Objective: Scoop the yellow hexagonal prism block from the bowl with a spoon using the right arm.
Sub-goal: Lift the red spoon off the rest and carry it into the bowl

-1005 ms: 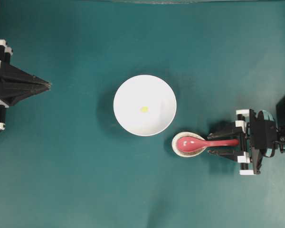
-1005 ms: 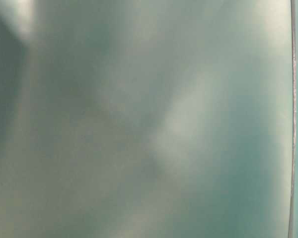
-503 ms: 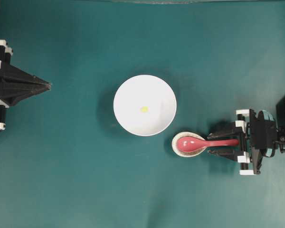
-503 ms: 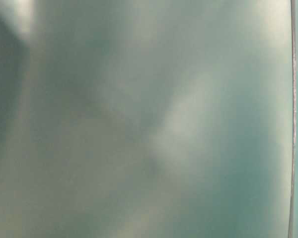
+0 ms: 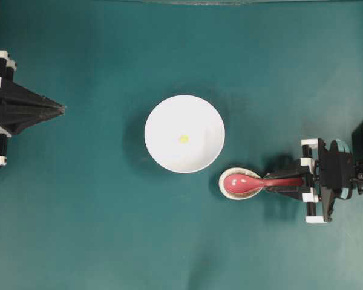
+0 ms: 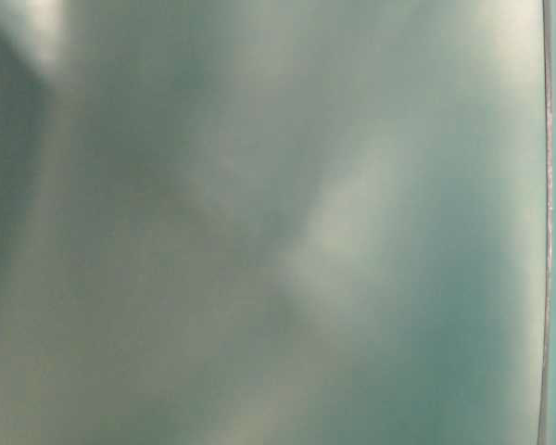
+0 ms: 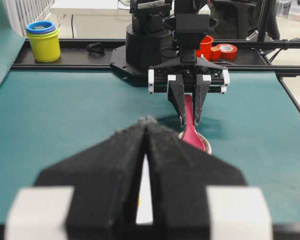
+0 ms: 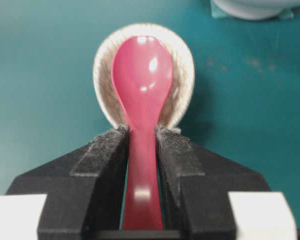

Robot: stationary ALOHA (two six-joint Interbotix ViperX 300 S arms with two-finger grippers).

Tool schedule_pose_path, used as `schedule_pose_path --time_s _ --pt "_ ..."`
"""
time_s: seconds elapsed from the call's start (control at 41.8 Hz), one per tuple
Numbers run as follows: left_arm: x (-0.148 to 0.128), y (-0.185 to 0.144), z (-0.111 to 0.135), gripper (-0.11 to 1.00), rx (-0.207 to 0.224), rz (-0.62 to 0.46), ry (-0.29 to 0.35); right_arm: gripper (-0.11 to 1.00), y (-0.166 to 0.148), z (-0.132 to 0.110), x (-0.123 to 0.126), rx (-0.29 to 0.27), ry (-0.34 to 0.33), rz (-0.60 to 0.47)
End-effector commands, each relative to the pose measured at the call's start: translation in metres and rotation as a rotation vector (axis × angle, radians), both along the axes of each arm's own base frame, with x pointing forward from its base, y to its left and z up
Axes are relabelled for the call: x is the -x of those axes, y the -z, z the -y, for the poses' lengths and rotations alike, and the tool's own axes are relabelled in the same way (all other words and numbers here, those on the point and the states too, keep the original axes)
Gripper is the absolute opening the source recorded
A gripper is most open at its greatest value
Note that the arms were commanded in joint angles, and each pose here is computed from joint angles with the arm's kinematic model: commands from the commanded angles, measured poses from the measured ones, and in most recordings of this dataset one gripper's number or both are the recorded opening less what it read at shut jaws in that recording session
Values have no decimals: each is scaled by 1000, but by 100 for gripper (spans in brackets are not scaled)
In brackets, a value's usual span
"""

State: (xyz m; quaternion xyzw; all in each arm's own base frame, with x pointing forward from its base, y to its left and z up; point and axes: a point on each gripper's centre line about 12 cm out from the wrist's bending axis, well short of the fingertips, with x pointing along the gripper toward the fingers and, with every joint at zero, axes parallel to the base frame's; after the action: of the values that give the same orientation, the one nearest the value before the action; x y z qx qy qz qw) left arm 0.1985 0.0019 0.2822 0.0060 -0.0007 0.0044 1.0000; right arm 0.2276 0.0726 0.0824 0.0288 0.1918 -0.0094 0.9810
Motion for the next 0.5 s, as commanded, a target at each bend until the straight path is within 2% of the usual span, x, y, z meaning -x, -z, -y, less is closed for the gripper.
schedule_pose_path --time_s 0.0,0.12,0.239,0.479 --pt "-3 -8 0 -1 -2 17 -1 25 -13 -2 -2 -25 -1 55" --pt "-3 -8 0 -1 -3 17 -1 25 -26 1 -3 -44 5 94" --pt "-3 -8 0 -1 -3 17 -1 25 -39 5 -7 -37 13 120" --pt "-3 -8 0 -1 -2 20 -1 25 -62 18 -26 -36 47 91"
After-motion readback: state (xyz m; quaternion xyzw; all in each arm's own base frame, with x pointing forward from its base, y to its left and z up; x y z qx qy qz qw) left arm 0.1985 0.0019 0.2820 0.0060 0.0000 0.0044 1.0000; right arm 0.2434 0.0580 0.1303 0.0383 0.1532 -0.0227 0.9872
